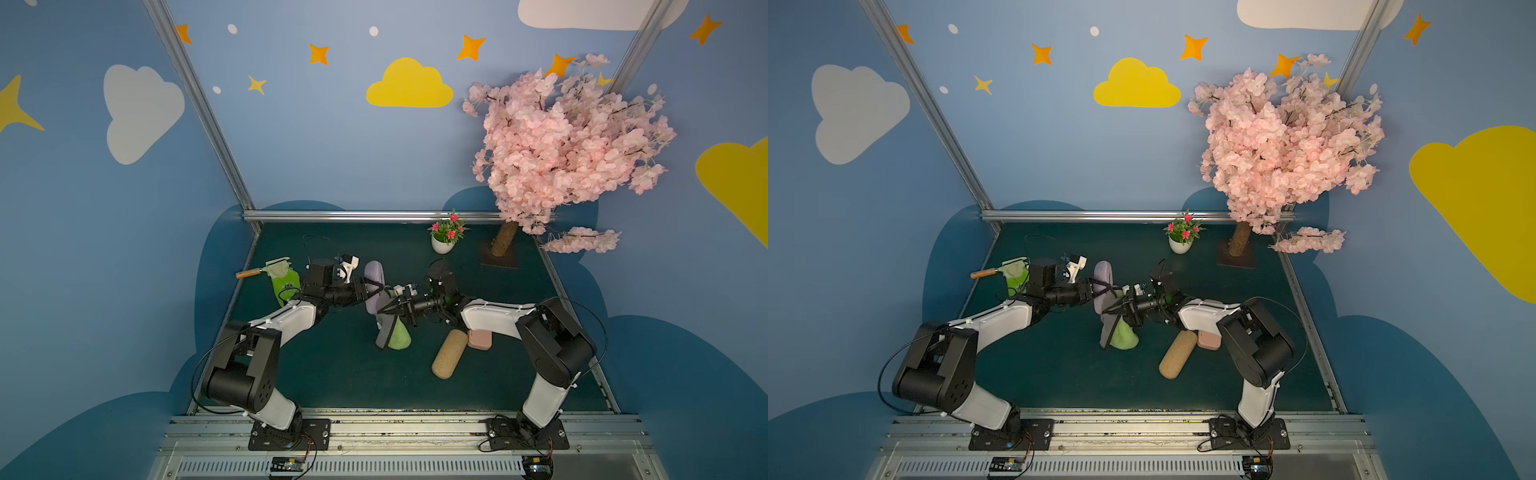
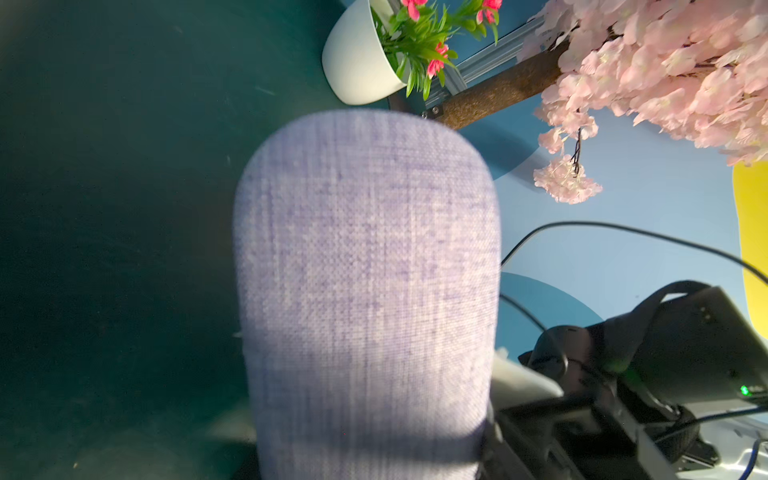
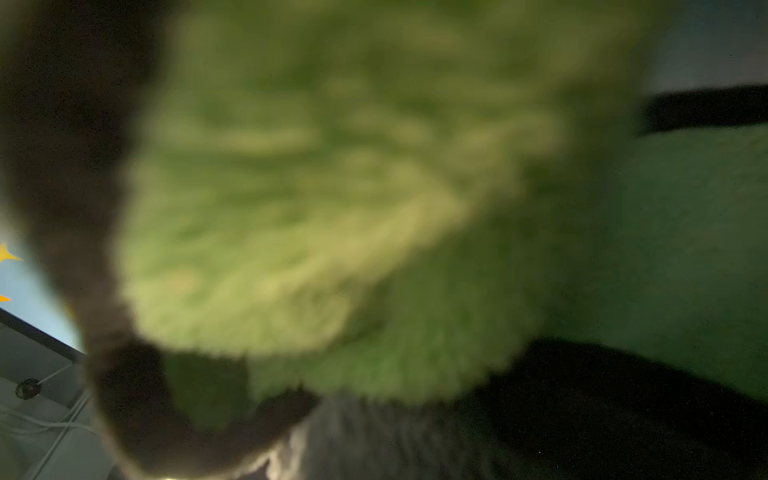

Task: Wipe the eyeglass case
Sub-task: Wipe the dirt from the eyeglass case.

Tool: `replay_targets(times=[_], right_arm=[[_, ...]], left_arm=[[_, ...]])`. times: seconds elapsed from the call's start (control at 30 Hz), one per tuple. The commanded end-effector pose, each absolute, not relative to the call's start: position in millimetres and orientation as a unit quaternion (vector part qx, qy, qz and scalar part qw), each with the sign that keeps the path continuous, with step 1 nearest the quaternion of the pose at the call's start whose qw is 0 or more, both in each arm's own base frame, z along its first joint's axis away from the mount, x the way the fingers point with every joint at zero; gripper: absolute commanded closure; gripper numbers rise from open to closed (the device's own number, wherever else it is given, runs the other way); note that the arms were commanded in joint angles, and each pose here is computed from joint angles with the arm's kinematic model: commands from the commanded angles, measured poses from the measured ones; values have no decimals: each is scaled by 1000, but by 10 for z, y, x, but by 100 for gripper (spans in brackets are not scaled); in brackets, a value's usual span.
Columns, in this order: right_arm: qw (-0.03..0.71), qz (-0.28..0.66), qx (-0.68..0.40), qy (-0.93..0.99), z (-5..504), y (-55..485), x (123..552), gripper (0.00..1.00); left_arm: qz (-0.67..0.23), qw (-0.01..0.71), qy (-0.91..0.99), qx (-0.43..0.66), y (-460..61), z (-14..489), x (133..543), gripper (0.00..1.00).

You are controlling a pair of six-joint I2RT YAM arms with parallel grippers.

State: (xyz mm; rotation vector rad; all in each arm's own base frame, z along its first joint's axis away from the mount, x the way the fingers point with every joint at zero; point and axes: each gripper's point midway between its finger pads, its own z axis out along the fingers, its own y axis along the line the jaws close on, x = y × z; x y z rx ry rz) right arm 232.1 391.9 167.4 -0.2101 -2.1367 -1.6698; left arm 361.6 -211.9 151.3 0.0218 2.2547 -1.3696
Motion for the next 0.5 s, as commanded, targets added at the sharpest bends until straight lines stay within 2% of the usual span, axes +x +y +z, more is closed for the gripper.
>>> replay_targets(times=[0.0,0.07,0.13,0.2,0.47], right_arm=[[177,-592,-44,-785,1944,3660,2493,100],[115,-512,-20,-851,1913,3370,2646,100],[29,-373,30,-927,1906,3018,2816,100],[-17,-283,63,-957,1863,2788,2895,100],[-91,-99,86,-987,1705,2229,3052,100]], left_arm=[[-495,268,825,54,-2177,1758,3584,85],[-440,235,864,69,-2131,1522,3396,83],[-377,211,899,74,-2009,1267,3228,80],[-337,198,918,65,-1911,1087,3133,78],[-190,155,966,85,-1857,580,3064,68]])
